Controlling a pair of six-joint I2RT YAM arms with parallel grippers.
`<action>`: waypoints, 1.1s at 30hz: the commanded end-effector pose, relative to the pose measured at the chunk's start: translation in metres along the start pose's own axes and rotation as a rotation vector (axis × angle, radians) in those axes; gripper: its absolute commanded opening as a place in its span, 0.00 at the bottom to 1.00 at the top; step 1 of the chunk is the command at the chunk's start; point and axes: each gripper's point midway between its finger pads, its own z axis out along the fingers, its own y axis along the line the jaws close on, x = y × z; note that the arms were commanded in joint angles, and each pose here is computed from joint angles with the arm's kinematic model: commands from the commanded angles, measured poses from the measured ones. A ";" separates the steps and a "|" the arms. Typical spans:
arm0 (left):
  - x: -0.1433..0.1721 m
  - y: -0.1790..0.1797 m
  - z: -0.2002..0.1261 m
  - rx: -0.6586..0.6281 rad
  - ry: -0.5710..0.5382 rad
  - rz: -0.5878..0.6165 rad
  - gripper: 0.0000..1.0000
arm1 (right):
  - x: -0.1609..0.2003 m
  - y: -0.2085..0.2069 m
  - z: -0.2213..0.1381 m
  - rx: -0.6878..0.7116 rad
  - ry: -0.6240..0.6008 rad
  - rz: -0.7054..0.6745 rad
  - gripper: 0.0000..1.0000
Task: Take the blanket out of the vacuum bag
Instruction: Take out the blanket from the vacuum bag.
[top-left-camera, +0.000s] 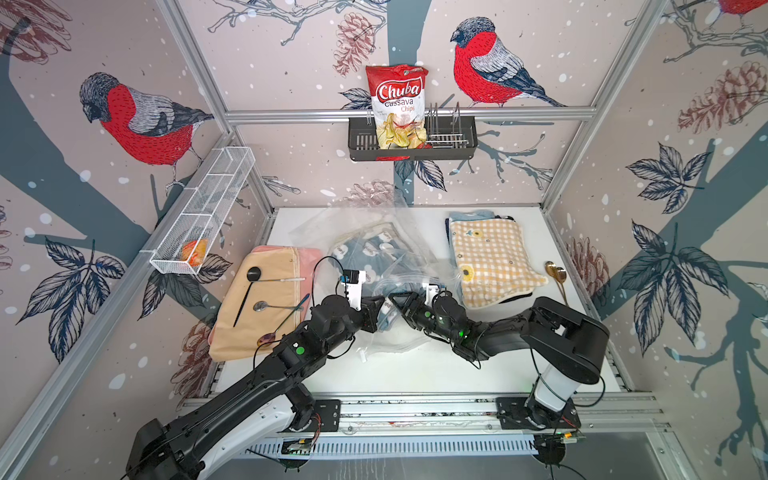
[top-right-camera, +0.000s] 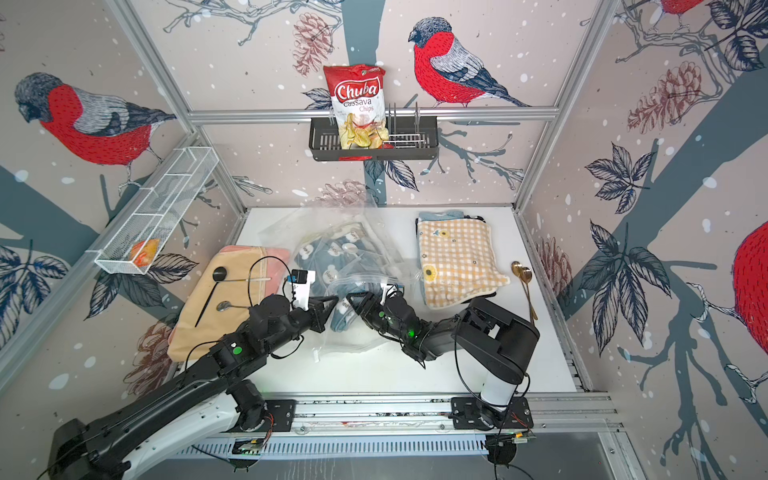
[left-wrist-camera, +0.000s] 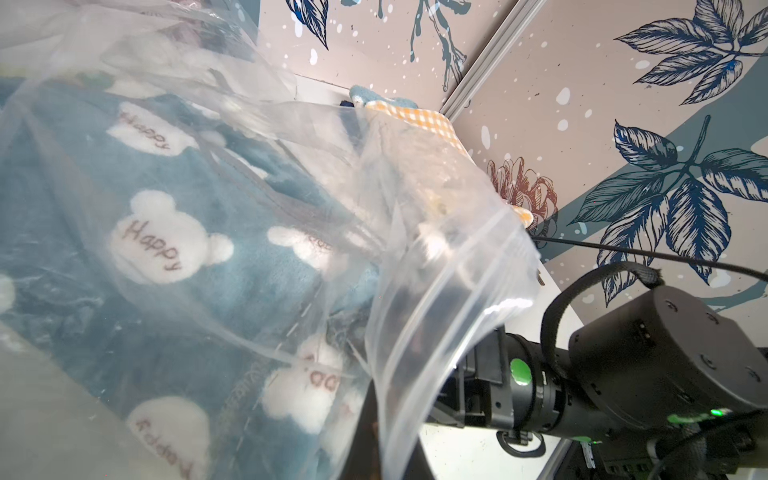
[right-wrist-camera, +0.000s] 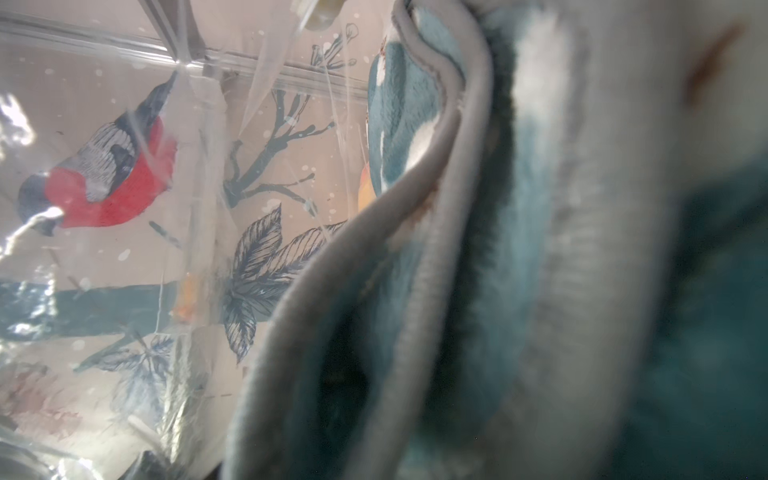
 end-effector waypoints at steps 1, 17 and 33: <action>-0.006 -0.005 0.000 0.015 -0.017 0.015 0.00 | 0.002 0.003 0.002 -0.034 -0.002 0.031 0.73; -0.002 -0.003 -0.004 0.019 -0.017 0.007 0.00 | -0.003 -0.009 0.020 -0.042 -0.034 0.049 0.77; -0.011 -0.006 -0.008 0.012 -0.033 0.023 0.00 | -0.018 0.052 0.024 -0.108 -0.017 -0.019 0.20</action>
